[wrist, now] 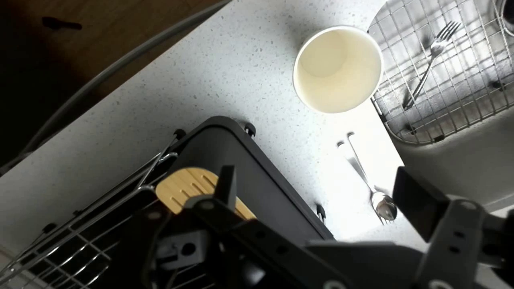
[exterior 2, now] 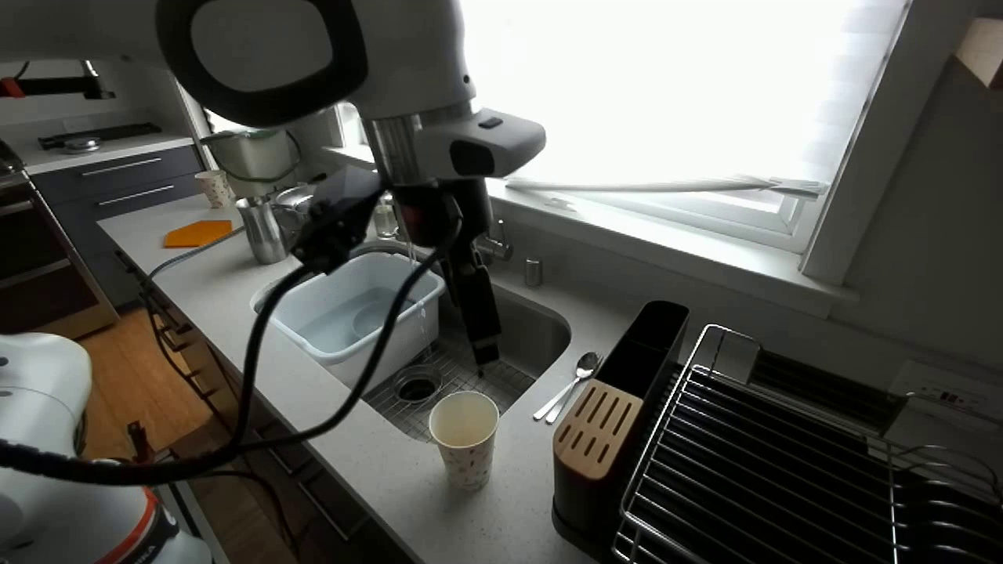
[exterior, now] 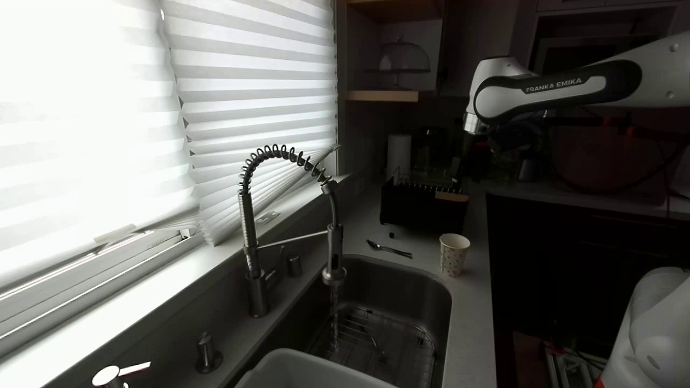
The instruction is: Pick up the paper cup from the kitchen counter and pour out all the water in it into the sink, put the paper cup back on the kitchen counter
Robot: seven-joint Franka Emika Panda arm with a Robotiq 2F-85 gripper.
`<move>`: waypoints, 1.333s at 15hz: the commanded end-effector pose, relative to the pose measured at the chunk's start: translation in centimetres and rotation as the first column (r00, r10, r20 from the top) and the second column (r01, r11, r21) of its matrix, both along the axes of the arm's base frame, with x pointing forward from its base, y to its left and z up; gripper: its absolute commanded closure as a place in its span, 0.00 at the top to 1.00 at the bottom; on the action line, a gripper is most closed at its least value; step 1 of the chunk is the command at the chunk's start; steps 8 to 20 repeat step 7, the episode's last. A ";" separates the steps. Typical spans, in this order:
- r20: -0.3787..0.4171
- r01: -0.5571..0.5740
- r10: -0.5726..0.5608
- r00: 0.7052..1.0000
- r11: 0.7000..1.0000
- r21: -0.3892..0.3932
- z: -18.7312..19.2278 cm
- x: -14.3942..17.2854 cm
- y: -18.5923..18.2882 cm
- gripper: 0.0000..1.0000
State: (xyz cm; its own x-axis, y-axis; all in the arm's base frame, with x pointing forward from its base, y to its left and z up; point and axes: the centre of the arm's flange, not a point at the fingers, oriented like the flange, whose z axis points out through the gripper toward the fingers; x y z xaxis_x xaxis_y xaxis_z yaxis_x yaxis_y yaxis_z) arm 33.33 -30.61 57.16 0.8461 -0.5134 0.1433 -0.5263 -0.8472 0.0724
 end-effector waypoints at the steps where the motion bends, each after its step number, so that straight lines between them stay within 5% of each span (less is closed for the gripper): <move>1: -0.004 -0.031 0.031 1.000 0.997 -0.069 3.2 -1.6 2.1 1.00; 20: 0.033 -0.044 0.046 0.998 0.996 -0.081 4.2 -1.3 2.4 1.00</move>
